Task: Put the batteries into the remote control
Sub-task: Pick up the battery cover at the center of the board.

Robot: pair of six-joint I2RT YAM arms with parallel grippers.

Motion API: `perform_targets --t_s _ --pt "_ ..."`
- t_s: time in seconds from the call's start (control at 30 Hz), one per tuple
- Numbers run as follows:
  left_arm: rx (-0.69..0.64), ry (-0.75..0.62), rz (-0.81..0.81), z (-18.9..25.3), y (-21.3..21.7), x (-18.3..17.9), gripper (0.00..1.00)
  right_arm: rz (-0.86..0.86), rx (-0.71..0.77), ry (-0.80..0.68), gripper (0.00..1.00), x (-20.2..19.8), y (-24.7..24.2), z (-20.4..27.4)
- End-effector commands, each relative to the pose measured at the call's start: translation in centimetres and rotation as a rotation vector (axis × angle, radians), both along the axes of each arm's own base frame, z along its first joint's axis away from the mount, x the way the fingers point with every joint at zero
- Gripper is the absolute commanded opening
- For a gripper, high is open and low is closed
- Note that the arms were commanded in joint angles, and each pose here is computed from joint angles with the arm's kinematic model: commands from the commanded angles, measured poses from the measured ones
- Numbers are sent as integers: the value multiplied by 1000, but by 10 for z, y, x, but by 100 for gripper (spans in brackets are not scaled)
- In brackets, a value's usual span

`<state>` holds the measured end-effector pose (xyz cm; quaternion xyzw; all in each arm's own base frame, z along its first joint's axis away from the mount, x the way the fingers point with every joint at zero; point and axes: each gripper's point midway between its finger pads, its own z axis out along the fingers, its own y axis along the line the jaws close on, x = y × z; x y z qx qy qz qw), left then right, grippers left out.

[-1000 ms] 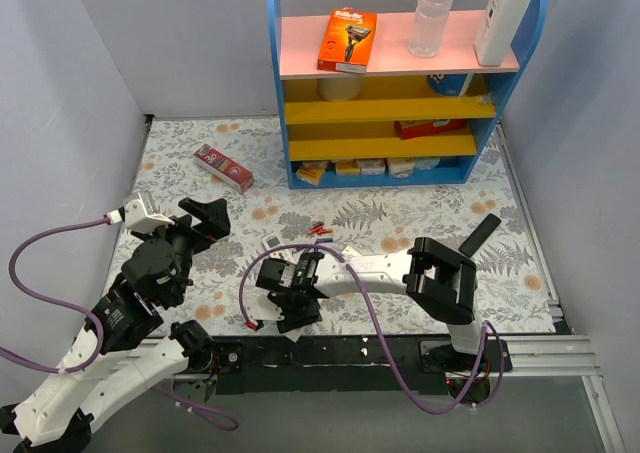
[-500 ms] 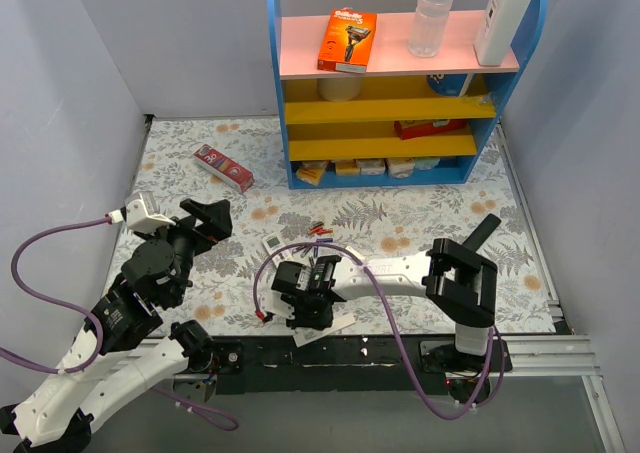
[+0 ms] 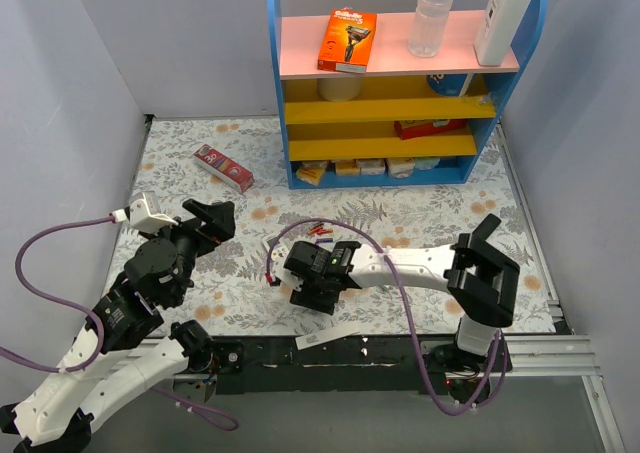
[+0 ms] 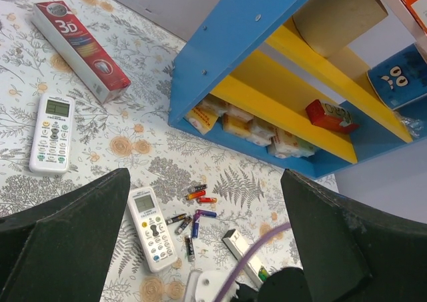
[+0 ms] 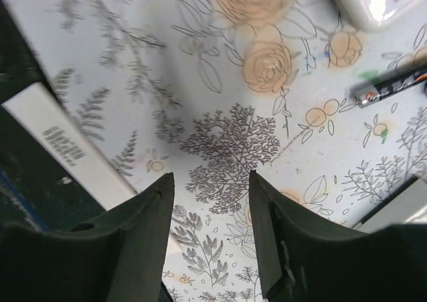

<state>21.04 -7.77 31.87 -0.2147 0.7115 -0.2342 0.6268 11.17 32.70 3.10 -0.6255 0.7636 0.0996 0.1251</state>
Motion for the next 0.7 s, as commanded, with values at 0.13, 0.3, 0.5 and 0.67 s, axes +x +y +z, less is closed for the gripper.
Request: perform_targets --t_s 0.13,0.3,0.5,0.67 --pt "2 66 7 -8 -9 7 98 209 99 -80 66 -37 9 41" --pt "-27 145 26 -17 -17 12 98 202 59 -104 76 -51 -2 32" --pt "-38 195 -5 -30 -31 15 98 253 39 -98 76 -64 -3 23" --pt "-42 219 -20 -36 -37 15 98 292 -13 -119 70 -67 -1 11"
